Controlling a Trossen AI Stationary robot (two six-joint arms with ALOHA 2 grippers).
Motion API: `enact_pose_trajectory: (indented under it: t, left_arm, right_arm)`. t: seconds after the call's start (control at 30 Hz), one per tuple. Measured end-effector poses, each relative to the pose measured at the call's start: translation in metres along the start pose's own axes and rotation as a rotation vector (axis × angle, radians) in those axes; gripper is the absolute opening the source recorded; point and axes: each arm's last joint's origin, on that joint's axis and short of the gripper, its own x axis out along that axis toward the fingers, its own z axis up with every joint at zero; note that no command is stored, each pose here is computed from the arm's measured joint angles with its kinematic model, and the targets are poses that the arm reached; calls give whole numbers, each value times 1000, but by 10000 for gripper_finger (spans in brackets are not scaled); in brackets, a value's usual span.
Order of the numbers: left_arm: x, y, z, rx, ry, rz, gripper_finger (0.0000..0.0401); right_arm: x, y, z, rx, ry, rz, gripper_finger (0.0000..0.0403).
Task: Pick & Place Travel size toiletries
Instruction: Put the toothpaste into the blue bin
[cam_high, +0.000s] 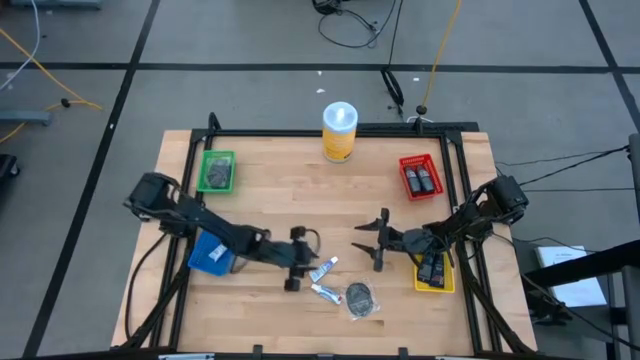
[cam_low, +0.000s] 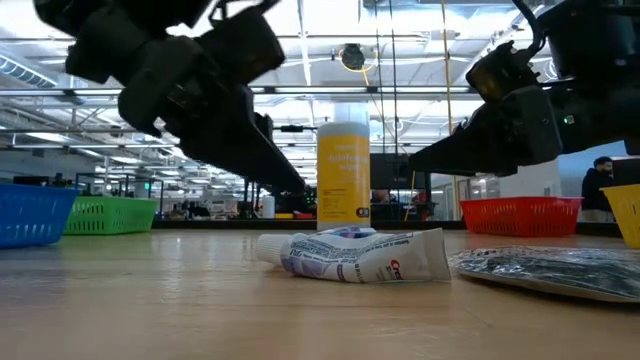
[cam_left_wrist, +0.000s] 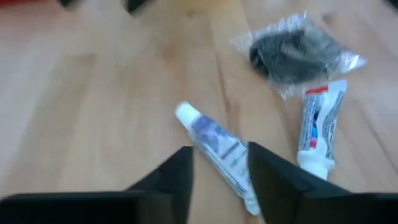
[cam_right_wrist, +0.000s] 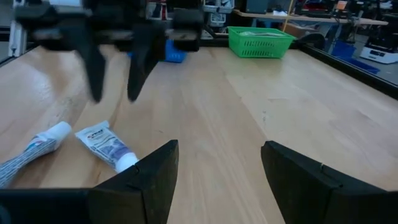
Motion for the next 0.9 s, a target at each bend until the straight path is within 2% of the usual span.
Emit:
enact_pose_trajectory:
  t: [0.1,0.2,0.33,0.6,0.9]
  left_arm:
    - [12,-4,6,-36,75,12,210]
    - [20,-5,8,-130,103,28,261]
    - [30,-5,3,-206,89,47,289]
    - [53,-6,-11,-248,23,56,248]
    - [60,6,-23,-231,83,197,160]
  right_arm:
    - [0,0,0,5,2,0,222]
    - [0,0,0,18,3,0,222]
    - [0,0,-1,20,11,-1,222]
    - [0,0,-2,15,20,-2,222]
    - [0,-1,-2,12,22,-4,222]
